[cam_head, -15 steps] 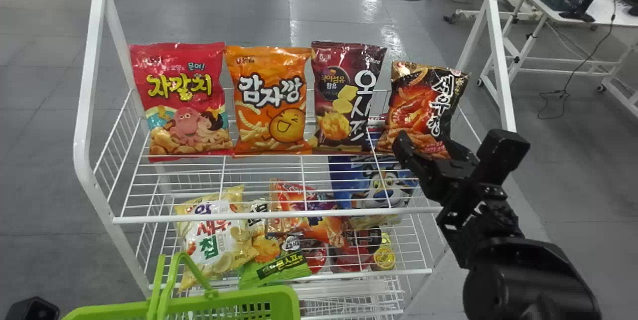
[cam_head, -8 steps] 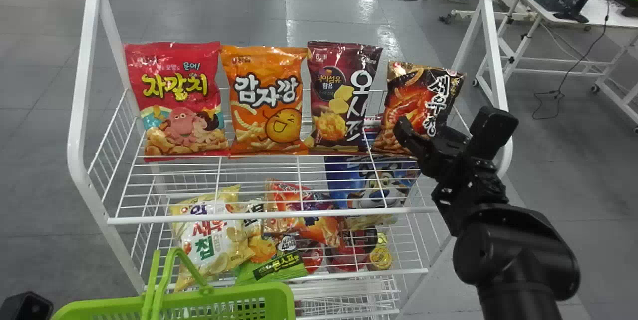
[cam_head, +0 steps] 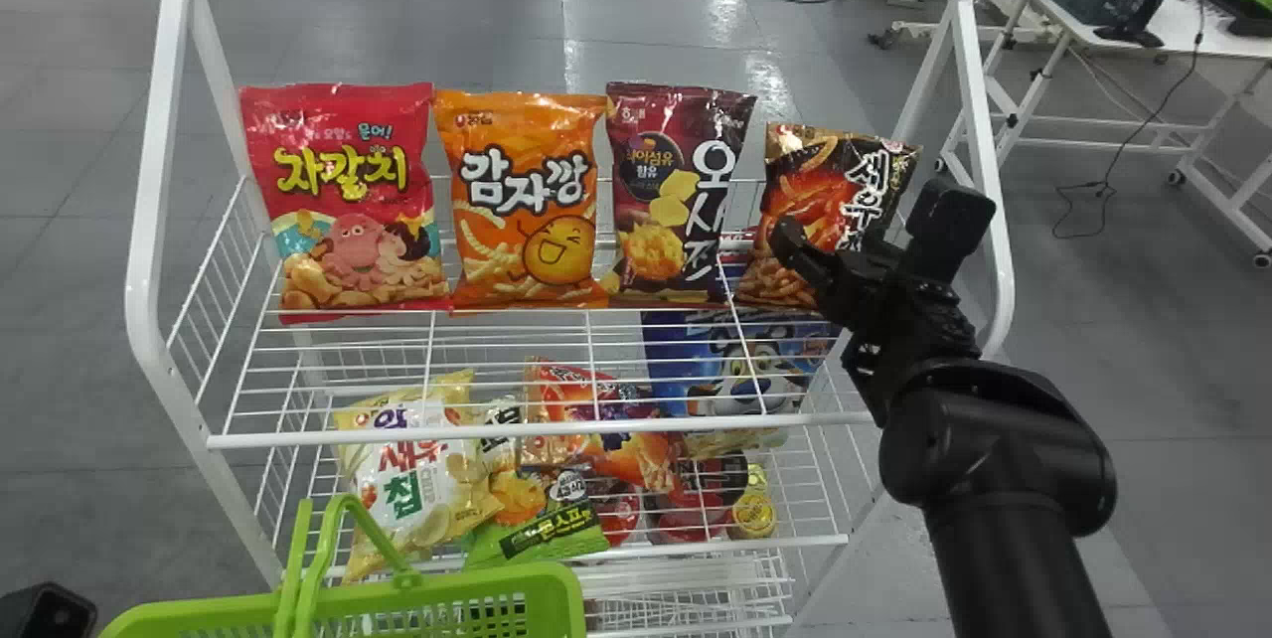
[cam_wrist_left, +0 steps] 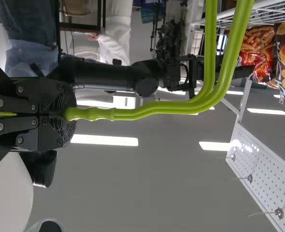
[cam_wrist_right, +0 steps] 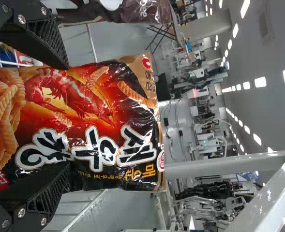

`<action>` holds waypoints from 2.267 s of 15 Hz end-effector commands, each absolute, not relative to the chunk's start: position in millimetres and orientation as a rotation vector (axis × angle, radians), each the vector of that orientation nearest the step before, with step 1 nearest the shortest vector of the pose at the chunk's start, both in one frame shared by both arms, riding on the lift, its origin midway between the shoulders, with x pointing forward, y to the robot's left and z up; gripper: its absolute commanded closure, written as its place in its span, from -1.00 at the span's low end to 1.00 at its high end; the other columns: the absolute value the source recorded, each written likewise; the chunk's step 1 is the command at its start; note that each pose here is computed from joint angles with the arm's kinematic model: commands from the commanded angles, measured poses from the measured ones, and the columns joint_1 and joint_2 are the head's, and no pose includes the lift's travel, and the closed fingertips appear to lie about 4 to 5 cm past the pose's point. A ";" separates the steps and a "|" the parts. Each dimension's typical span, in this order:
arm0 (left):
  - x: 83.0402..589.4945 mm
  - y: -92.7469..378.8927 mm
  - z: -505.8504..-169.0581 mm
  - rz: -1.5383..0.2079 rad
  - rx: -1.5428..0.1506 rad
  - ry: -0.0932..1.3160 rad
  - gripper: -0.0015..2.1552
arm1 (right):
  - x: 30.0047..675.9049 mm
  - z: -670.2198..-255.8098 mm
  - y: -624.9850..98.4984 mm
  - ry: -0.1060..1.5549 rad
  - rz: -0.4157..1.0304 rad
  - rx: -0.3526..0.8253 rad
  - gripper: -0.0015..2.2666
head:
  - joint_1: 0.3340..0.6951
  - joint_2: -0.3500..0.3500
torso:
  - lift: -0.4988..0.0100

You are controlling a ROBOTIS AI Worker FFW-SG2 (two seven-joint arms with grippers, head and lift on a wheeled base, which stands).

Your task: Hold basket handle with left hand then pick spicy shrimp crackers with right hand and place into basket

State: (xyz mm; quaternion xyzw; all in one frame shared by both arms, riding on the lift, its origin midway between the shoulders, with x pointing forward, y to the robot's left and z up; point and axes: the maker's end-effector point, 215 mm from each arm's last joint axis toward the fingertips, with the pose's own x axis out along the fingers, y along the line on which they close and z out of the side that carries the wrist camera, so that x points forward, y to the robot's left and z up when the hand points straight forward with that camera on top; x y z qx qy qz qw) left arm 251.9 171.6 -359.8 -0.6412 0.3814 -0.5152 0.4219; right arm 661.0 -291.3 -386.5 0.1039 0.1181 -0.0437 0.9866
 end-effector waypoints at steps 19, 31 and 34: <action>255.4 169.8 -357.8 -1.304 -1.612 0.950 0.99 | 648.5 -387.9 -295.9 0.283 -0.104 0.275 0.99 | 1.00 -0.48 | 0.93; 255.8 168.3 -357.8 -1.309 -1.620 0.943 0.99 | 584.9 -373.3 -267.1 0.469 -0.006 0.322 0.99 | 1.00 -0.39 | 0.93; 255.3 166.9 -358.0 -1.311 -1.621 0.945 0.99 | 553.8 -373.1 -256.6 0.534 0.026 0.324 0.99 | 1.00 -0.39 | 0.93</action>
